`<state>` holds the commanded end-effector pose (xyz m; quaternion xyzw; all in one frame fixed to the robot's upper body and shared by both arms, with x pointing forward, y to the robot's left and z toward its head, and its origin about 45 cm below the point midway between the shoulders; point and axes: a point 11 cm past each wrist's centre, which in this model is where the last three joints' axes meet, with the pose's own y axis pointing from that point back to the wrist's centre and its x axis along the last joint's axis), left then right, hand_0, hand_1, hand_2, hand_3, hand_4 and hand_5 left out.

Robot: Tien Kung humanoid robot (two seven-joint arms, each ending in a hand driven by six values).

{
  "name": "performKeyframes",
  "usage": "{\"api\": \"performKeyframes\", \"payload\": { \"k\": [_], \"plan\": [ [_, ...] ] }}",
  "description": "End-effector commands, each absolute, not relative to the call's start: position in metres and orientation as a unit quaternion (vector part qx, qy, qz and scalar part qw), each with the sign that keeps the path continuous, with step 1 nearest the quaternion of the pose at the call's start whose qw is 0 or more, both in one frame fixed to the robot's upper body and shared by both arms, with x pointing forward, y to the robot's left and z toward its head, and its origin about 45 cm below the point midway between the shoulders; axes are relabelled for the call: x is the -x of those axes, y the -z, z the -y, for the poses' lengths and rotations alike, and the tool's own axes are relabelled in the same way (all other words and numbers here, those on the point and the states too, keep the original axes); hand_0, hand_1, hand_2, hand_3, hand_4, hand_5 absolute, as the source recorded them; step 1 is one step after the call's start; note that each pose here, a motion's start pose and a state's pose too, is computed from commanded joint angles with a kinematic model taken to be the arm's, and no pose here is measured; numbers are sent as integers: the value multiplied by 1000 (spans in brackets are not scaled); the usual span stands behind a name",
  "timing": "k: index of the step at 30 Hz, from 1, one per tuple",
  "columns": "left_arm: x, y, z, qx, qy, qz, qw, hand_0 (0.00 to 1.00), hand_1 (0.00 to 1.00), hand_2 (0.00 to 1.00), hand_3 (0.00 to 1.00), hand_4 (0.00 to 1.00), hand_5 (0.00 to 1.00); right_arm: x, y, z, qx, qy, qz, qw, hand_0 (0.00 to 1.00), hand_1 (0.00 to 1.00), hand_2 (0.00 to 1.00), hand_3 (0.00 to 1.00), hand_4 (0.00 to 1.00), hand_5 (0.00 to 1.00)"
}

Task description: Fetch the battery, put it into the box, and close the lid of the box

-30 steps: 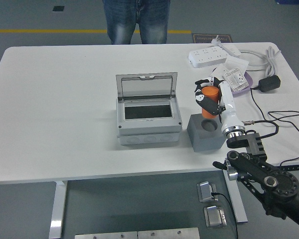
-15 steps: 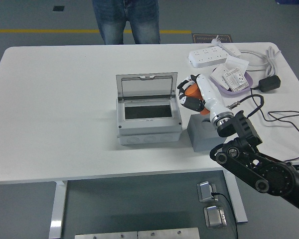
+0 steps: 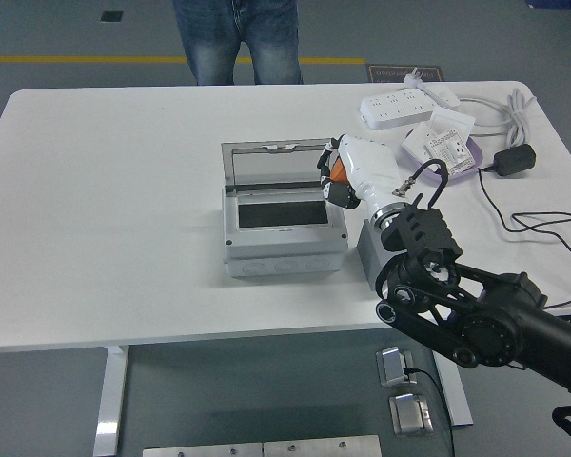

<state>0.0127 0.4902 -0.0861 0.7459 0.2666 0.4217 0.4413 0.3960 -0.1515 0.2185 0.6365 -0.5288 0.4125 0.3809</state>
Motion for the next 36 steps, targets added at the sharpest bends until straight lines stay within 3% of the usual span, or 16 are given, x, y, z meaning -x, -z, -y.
{"api": "performKeyframes", "payload": {
  "k": [13, 36],
  "plan": [
    [-17, 84, -493, -748, -420, -264, 441, 638, 707, 631, 597, 598, 461, -393, -213, 102, -665, -436, 471, 383, 121, 213, 231, 245, 2, 2],
    [-29, 82, -496, -749, -421, -252, 446, 638, 707, 631, 597, 596, 458, -403, -207, 76, -673, -458, 432, 388, 121, 213, 234, 253, 2, 2]
  ]
}}
